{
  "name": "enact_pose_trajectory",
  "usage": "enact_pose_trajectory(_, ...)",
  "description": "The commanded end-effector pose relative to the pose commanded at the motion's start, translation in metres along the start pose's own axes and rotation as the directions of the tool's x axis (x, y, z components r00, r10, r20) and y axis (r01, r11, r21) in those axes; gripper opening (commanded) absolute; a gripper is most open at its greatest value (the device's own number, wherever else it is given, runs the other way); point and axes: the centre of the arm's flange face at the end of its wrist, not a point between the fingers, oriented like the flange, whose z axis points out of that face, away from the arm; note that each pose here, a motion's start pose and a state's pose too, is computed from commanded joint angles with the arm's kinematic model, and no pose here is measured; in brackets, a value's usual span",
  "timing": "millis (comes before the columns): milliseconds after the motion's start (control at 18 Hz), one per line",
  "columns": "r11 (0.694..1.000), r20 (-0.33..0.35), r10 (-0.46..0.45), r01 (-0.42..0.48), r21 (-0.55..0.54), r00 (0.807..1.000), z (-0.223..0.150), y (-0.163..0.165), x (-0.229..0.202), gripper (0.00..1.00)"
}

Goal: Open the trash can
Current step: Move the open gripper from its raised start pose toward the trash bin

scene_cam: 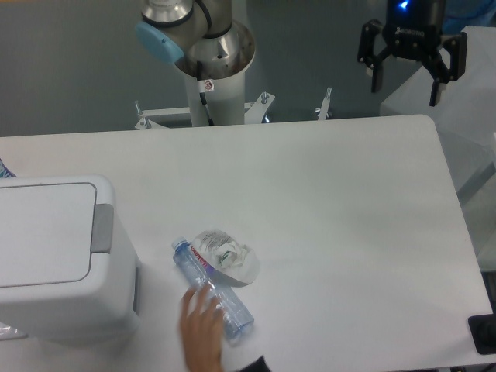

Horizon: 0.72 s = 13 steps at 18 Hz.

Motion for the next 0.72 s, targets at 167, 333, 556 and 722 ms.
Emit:
enact_pose_trajectory(167, 1.0, 0.002, -0.002, 0.002, 0.001, 1.0, -0.001, -0.002, 0.0, 1.0)
enact_pose_trajectory(333, 0.991, -0.001, -0.134, 0.134, 0.022, 0.991, -0.002, -0.014, 0.002, 1.0)
enact_pose_trajectory(556, 0.952, -0.042, -0.299, 0.301, 0.049, 0.953, 0.013, -0.072, 0.017, 1.0)
enact_pose_trajectory(722, 0.919, -0.039, -0.383, 0.385, 0.081, 0.923, 0.018, -0.108, 0.027, 1.0)
